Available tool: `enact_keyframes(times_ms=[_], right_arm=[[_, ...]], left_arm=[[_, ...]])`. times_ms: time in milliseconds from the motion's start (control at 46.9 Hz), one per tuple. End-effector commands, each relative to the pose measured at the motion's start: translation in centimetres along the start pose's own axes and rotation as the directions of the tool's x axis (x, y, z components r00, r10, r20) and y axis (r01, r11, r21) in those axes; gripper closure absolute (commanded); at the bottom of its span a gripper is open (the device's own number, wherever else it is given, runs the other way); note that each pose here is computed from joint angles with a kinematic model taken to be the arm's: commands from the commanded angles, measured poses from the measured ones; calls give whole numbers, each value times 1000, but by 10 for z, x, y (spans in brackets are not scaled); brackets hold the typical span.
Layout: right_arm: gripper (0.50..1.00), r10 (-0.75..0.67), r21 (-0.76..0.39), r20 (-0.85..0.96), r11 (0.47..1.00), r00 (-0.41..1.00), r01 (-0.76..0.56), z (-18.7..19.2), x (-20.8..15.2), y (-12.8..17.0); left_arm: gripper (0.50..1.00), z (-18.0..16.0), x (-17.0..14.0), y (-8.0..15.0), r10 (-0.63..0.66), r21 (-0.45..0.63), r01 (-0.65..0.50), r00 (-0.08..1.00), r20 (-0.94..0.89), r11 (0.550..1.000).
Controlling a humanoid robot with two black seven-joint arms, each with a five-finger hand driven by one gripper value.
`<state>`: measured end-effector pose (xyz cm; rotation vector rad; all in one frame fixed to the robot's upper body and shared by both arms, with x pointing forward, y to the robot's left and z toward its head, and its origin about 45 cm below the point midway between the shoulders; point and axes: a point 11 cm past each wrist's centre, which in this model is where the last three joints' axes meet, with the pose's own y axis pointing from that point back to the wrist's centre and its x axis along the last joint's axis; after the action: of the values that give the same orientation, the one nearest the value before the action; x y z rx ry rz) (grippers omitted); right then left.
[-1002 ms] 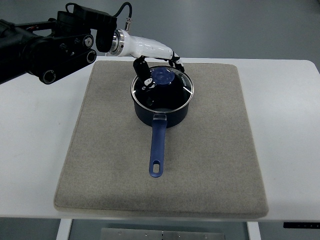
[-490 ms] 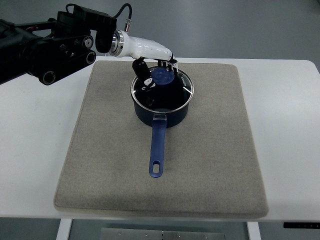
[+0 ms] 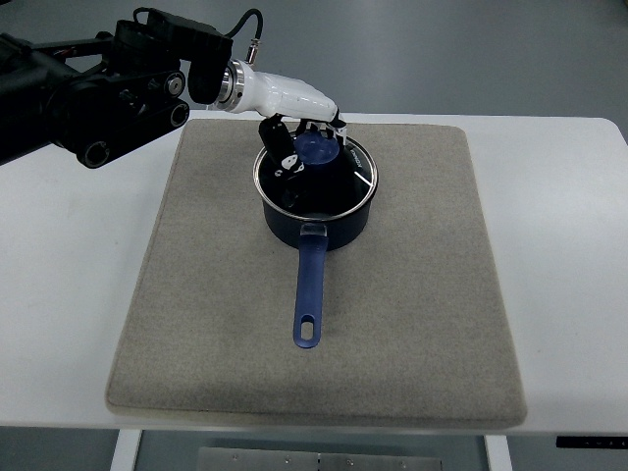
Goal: Open pot lid and place left with left hand
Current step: 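Lift the glass lid off the saucepan with the left hand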
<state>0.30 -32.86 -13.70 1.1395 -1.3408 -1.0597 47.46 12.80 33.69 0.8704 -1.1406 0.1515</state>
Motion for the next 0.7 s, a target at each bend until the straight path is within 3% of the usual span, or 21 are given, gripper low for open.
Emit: enact_keyframes(times_ms=[0,490,682], right_arm=[[585,0,0,0,1000,1000,0,0,0,0],[585,0,0,0,1000,1000,0,0,0,0],[585,0,0,0,1000,1000,0,0,0,0]], left_arm=[[1000,1,0,0,2,-3,-2,1000,-1,1000],[1000,3,32,14,55,2,-56,998,28,998],[1000,-18,32,35,70,49,-71,997,18,996]])
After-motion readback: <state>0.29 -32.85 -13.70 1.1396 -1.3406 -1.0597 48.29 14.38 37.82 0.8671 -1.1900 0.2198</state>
